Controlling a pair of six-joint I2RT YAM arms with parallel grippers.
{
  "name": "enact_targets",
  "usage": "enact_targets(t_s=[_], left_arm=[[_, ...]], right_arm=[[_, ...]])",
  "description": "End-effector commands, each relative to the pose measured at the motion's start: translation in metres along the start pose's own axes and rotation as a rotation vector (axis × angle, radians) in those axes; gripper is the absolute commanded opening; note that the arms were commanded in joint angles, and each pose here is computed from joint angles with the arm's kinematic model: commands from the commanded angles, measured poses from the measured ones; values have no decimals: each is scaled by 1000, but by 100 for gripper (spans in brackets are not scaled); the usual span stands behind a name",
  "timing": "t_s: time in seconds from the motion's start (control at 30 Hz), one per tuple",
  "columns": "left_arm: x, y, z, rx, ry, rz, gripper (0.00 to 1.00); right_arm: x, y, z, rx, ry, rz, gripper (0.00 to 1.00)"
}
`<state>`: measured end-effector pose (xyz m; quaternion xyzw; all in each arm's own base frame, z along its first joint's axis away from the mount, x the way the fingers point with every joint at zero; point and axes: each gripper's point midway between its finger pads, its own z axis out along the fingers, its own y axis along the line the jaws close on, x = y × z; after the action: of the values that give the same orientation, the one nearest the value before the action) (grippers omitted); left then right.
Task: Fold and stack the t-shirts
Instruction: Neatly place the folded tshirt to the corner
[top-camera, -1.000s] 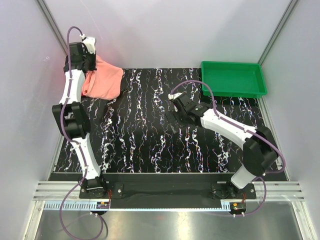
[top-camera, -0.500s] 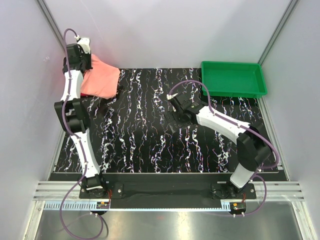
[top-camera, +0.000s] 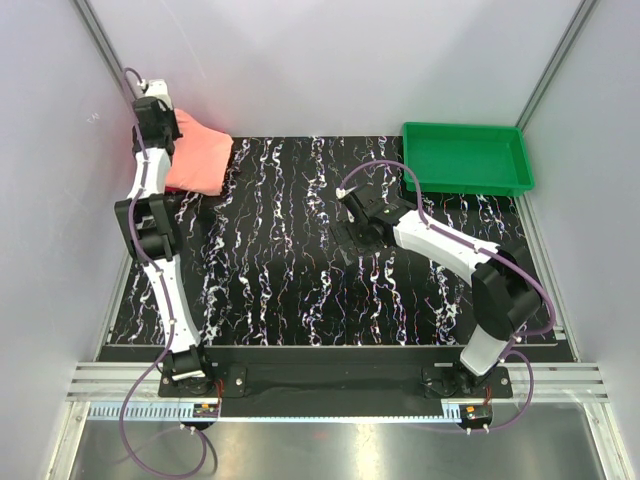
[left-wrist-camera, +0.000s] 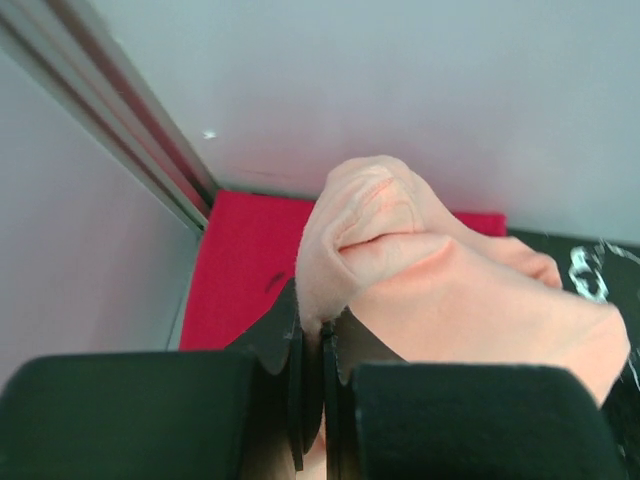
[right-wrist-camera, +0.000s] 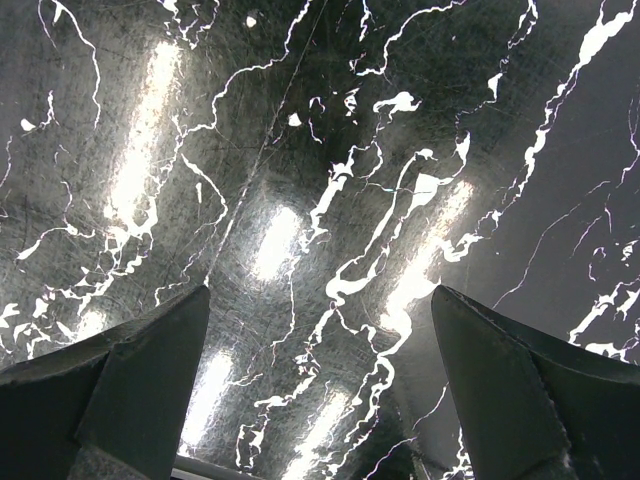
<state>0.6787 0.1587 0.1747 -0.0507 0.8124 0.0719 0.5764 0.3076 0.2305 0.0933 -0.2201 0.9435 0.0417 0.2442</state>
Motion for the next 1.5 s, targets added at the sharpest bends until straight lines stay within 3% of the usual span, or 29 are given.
enact_targets(t_s=[0.0,0.6,1.0,1.07,1.1,1.17,1.3,1.33,1.47], left_arm=[[-70,32,0,-133,-255,-79,0],[-41,58,28,-275,-302,-289,0],[-23,73,30,-359,-282,-268,0],[-19,75,29,-381,-267,-271,8],[-15,79,27,-405,-256,-262,20],[-15,80,23,-416,-240,-245,27],[-28,74,8,-387,-236,-222,67],[-34,67,4,-383,-235,-217,87],[-63,46,-24,-373,-227,-132,85]], right_arm=[[-5,0,-1,-12,-5,21,100],[2,-5,1,-8,14,25,100],[3,-7,3,-6,22,34,100],[2,-6,4,-9,24,34,100],[1,-6,3,-10,21,37,100],[0,-6,3,-12,20,37,100],[-1,-5,0,-19,10,49,100],[0,-4,0,-21,13,54,99],[5,-3,-3,-29,5,81,100]])
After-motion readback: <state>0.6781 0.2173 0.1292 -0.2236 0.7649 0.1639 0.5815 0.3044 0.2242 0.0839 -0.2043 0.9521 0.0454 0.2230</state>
